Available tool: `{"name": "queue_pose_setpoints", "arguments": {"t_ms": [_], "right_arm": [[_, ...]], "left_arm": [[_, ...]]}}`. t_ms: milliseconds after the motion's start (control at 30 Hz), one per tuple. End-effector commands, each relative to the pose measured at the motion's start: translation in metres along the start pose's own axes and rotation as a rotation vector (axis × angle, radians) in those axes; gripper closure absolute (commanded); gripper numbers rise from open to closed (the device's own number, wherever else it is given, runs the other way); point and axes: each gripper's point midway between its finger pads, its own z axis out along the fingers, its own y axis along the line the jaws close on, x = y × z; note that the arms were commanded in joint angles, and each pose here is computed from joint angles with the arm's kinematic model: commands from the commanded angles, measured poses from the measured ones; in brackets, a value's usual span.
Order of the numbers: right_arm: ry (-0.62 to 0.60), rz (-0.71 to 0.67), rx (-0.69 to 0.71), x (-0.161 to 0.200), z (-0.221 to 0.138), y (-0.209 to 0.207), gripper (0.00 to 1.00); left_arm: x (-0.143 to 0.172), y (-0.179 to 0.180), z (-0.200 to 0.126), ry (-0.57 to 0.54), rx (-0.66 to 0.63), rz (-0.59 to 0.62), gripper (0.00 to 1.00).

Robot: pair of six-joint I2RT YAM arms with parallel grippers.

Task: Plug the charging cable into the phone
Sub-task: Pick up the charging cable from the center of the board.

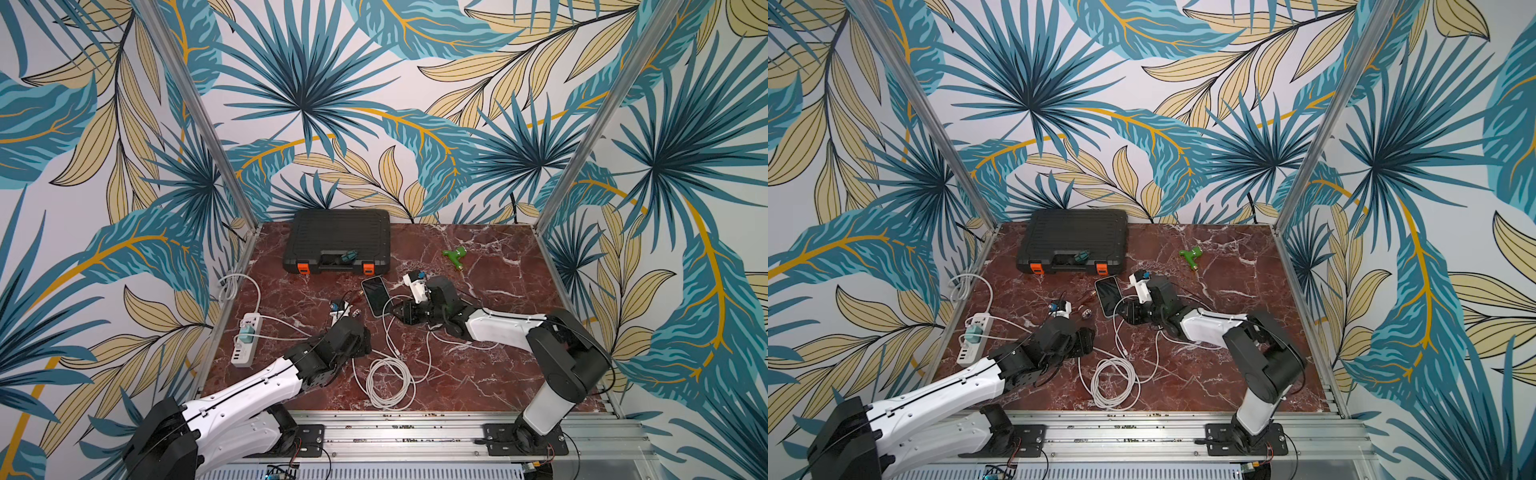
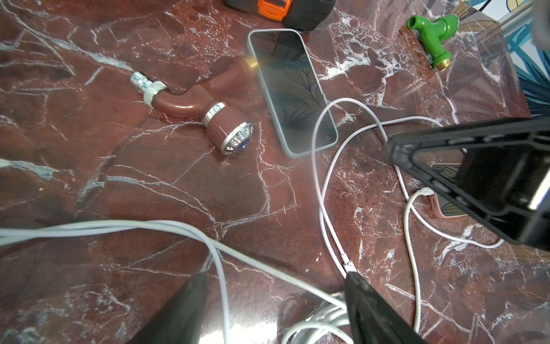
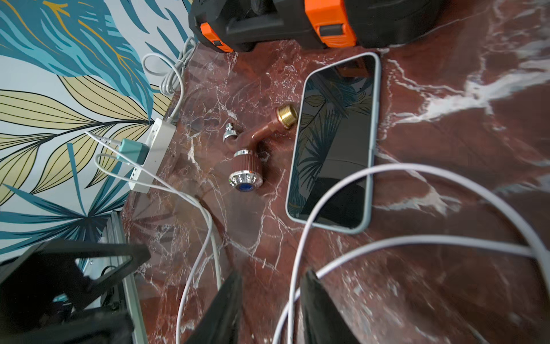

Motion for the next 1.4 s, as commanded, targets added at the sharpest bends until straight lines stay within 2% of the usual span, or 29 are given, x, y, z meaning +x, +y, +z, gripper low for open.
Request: {"name": "queue_pose_setpoints", "arguments": {"t_ms": [0,333,667,967,1100,1200,1300,1367], "right_arm": [[0.039,-0.001,0.065,0.009,0.014,-0.011,0.63],[0.176,-0.004,0.106,0.044,0.044,-0.007,0.65],[0.177,0.008,0.179,0.052,0.04,-0.016,0.67],[0.227,0.013,0.185,0.07,0.055,-0.023,0.72],[0.221,0.006,0.205,0.068,0.058,-0.027,0.77],[0.207,-0.006,0.201,0.06,0.06,-0.023,0.88],[0.156,-0.026,0.169,0.037,0.056,-0.008,1.0],[0.105,-0.034,0.117,0.014,0.047,0.011,1.0]], "left_arm": [[-0.001,0.006,-0.003,-0.011,-0.01,-0.012,0.23],[0.003,0.016,-0.001,-0.01,-0.017,-0.027,0.23],[0.006,0.018,-0.001,-0.008,-0.003,-0.033,0.23],[0.006,0.019,-0.001,-0.01,-0.004,-0.028,0.23],[0.007,0.02,-0.001,-0.011,-0.003,-0.028,0.23],[0.006,0.02,-0.002,-0.011,-0.003,-0.029,0.23],[0.002,0.014,-0.003,-0.017,0.02,-0.021,0.23],[-0.003,0.003,-0.005,-0.03,0.068,0.007,0.23]]}}
